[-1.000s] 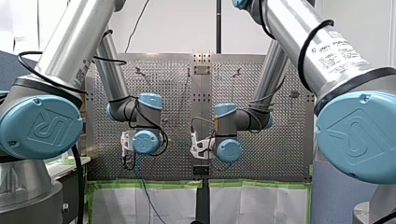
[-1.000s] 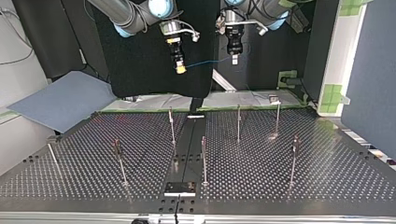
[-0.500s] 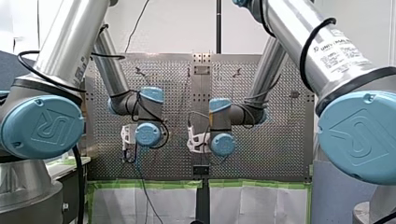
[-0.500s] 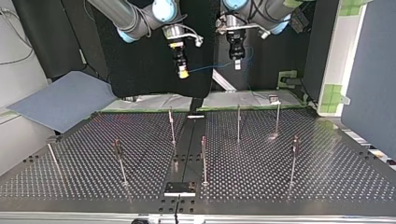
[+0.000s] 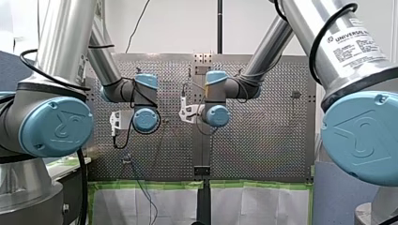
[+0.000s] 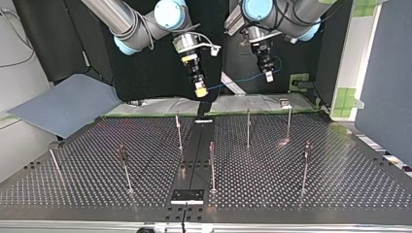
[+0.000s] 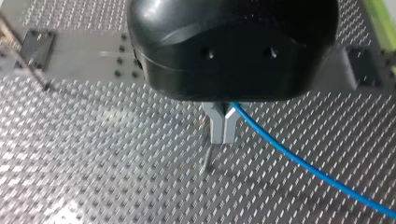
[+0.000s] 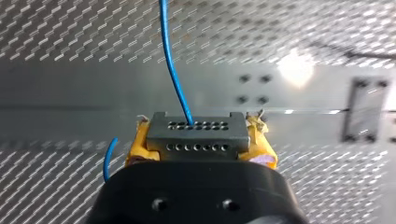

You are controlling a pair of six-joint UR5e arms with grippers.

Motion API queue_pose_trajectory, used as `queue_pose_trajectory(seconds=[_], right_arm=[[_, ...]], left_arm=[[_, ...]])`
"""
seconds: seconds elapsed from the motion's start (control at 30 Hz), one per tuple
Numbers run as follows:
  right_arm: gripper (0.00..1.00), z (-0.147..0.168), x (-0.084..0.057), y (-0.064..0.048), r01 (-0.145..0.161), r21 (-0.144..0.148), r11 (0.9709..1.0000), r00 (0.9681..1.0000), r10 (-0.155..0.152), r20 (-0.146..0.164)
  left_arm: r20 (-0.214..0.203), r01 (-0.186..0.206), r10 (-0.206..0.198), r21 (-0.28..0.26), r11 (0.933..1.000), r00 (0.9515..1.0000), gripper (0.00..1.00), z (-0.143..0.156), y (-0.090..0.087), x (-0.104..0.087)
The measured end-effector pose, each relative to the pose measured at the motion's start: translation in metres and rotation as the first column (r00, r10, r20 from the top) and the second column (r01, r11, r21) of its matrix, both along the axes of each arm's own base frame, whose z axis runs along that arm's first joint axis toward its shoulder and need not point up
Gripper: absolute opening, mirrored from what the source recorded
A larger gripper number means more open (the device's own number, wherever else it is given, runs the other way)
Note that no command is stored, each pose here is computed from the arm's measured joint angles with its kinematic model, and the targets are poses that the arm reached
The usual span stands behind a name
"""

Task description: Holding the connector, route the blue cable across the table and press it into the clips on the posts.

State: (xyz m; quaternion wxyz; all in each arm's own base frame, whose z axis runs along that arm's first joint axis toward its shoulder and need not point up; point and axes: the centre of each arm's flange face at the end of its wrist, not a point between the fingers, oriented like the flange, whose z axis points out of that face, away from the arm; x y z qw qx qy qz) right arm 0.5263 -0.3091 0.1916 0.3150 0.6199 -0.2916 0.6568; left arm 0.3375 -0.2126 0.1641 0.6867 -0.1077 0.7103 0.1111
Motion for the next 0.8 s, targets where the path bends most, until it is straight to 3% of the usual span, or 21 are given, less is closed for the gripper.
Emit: queue_pose_trajectory(seconds=[0.1, 0.27, 0.5, 0.8], right_arm=[[0.00, 0.026, 0.007, -0.001, -0.030, -0.016, 0.9994, 0.9992, 0.030, 0.025], [0.00, 0.056, 0.018, -0.002, -0.079, -0.032, 0.9964, 0.9956, 0.081, 0.048], [0.00, 0.056, 0.036, -0.003, -0.145, -0.004, 0.9894, 0.9888, 0.145, 0.032], [0.00, 0.068, 0.057, -0.003, -0.185, 0.027, 0.9823, 0.9823, 0.185, 0.031]], left_arm=[[0.013, -0.031, 0.031, -0.005, 0.9995, 0.9994, 0.00, 0.013, 0.005, 0.005], [0.035, -0.044, 0.045, -0.021, 0.9988, 0.9984, 0.00, 0.035, 0.007, 0.008], [0.070, -0.044, 0.049, -0.065, 0.9969, 0.9964, 0.00, 0.064, 0.007, 0.009], [0.103, -0.077, 0.087, -0.097, 0.9923, 0.9909, 0.00, 0.099, 0.018, 0.010]])
